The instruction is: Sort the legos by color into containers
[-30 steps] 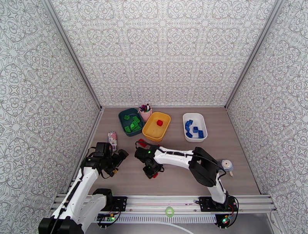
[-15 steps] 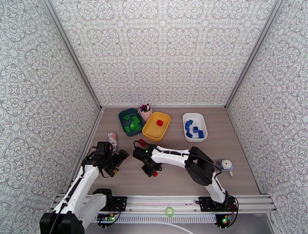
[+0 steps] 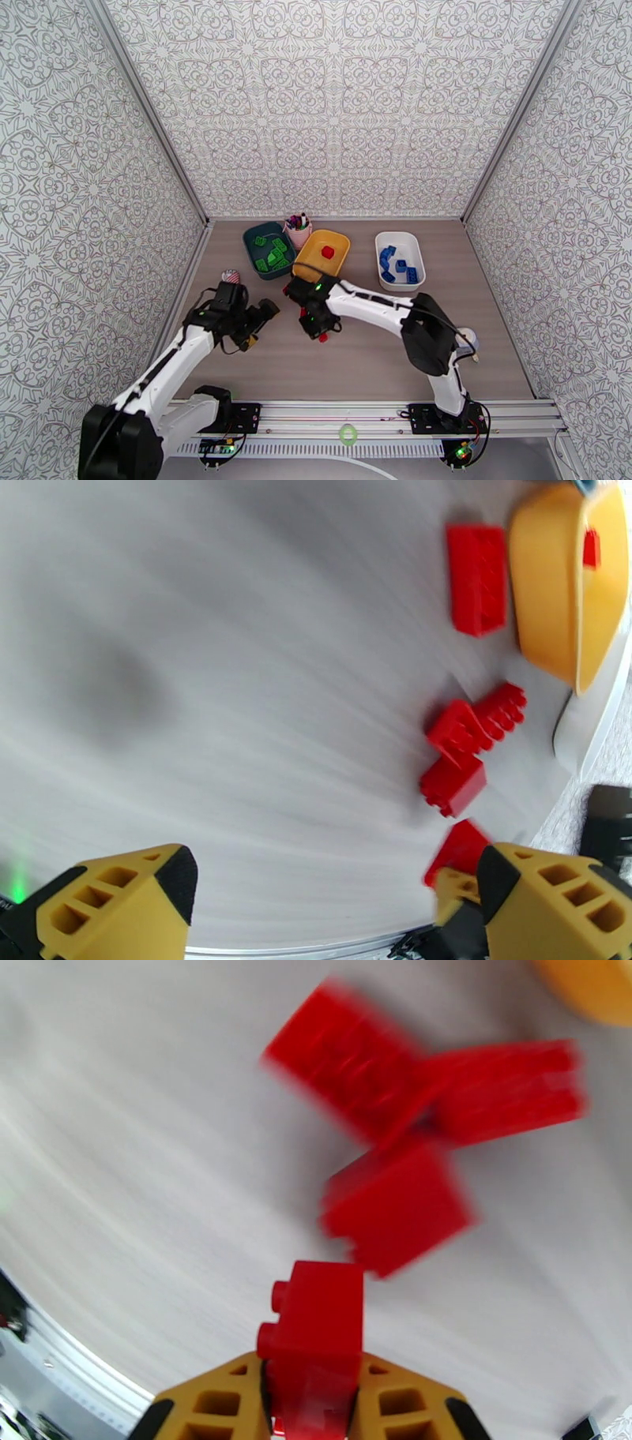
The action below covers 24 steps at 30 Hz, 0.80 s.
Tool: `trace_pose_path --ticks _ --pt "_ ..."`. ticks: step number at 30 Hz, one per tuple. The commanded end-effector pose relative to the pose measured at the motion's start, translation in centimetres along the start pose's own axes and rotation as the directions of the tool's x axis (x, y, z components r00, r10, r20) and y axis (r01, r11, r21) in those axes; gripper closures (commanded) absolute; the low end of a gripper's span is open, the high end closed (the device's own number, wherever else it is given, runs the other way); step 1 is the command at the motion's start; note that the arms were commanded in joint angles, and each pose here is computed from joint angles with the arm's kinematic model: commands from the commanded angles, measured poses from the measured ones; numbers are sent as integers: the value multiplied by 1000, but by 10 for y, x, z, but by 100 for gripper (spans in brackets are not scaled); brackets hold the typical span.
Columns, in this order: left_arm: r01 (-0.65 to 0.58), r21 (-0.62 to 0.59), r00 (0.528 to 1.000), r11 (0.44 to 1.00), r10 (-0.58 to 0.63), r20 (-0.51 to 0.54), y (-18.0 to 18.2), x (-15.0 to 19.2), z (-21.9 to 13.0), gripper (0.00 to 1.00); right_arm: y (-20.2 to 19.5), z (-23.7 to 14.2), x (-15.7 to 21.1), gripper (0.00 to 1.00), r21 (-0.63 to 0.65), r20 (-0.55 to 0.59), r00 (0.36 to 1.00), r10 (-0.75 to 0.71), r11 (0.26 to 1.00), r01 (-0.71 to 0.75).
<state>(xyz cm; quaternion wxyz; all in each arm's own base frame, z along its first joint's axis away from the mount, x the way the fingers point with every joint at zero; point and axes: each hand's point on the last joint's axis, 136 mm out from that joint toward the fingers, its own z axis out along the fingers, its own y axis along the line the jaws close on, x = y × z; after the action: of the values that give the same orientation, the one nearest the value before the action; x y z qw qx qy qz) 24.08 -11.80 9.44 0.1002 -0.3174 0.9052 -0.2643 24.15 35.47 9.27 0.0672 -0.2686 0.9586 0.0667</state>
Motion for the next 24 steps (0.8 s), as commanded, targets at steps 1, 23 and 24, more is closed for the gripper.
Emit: trace_pose_path --ticks 1,23,24 --pt "-61 103 997 993 56 57 -54 -18 -2 1 -13 -41 -30 88 -61 88 992 87 995 -82" --pt "-379 56 924 924 376 67 -168 -80 14 5 -141 -76 -194 73 -365 189 811 554 806 -466" --pt "-385 46 922 922 382 66 -165 -80 14 5 -142 -75 -197 69 -377 187 808 559 800 -466"
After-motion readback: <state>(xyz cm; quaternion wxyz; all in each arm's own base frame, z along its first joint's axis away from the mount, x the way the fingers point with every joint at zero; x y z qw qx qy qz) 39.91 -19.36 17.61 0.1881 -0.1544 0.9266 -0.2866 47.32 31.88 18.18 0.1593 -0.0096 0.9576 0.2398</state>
